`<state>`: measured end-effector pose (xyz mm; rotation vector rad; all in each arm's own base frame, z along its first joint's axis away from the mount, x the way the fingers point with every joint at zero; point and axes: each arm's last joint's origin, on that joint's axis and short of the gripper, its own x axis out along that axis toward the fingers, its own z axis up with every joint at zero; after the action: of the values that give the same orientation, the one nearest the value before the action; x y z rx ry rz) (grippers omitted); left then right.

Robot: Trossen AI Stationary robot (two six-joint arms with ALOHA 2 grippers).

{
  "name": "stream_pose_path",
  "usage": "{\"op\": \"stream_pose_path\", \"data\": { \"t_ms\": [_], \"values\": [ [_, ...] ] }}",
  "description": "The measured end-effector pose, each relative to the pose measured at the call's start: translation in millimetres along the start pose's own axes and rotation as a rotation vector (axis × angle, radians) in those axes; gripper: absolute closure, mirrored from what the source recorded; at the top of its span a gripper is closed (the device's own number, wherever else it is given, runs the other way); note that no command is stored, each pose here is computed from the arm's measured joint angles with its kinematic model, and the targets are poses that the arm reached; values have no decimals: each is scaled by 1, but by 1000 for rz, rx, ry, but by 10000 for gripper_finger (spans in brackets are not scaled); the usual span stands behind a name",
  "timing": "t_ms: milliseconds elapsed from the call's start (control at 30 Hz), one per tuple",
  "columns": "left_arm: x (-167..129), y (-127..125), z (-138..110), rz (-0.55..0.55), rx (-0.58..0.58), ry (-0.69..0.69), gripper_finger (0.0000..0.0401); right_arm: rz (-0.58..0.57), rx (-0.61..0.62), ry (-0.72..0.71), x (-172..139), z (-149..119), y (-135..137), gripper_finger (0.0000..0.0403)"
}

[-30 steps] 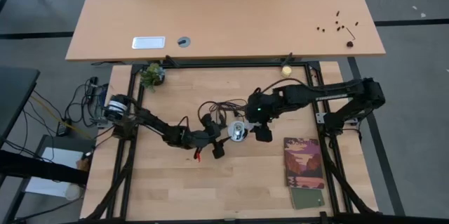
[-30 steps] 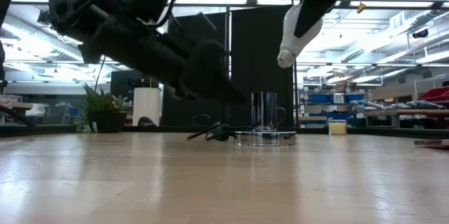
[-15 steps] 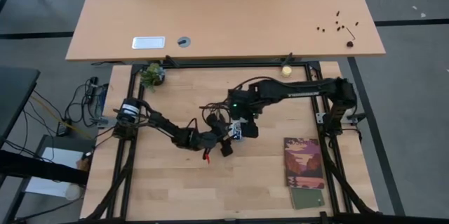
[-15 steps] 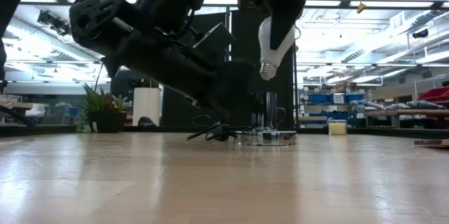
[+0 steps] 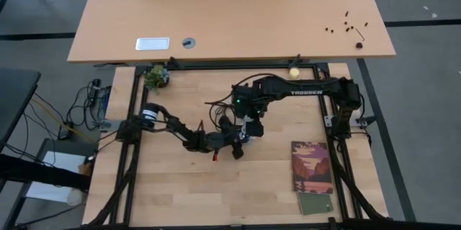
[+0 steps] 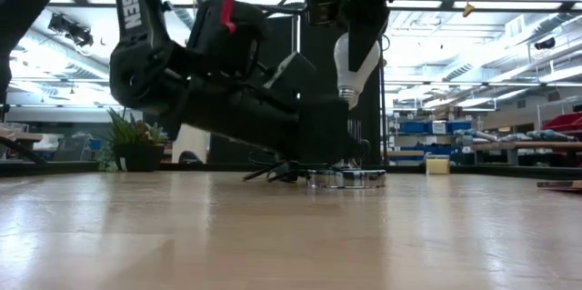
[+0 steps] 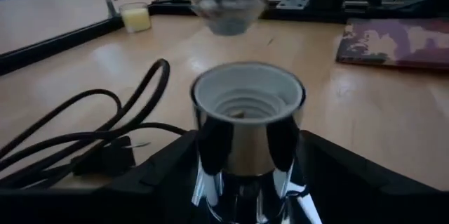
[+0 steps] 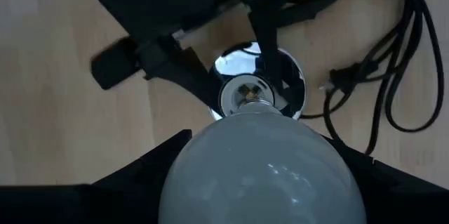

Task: Screw lightbulb
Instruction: Insert the white lightbulb into the silver lamp

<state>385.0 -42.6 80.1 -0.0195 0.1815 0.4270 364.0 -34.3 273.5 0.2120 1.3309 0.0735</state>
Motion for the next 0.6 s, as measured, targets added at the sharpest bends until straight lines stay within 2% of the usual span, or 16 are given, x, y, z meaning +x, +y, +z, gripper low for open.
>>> {"op": "stream_pose_path", "data": {
  "t_ms": [133,300,433,600],
  "values": [
    [1,1,-2,54,45,-13,163,4,-5,8,1,-1,0,133],
    [1,1,6,56,87,-79,191,5,-14,-28,1,3,1,133],
    [1,0,6,54,70,-79,214,6,-13,-29,1,3,1,133],
    [1,0,5,52,67,-72,218,6,-8,-43,1,4,1,133]
  ]
}}
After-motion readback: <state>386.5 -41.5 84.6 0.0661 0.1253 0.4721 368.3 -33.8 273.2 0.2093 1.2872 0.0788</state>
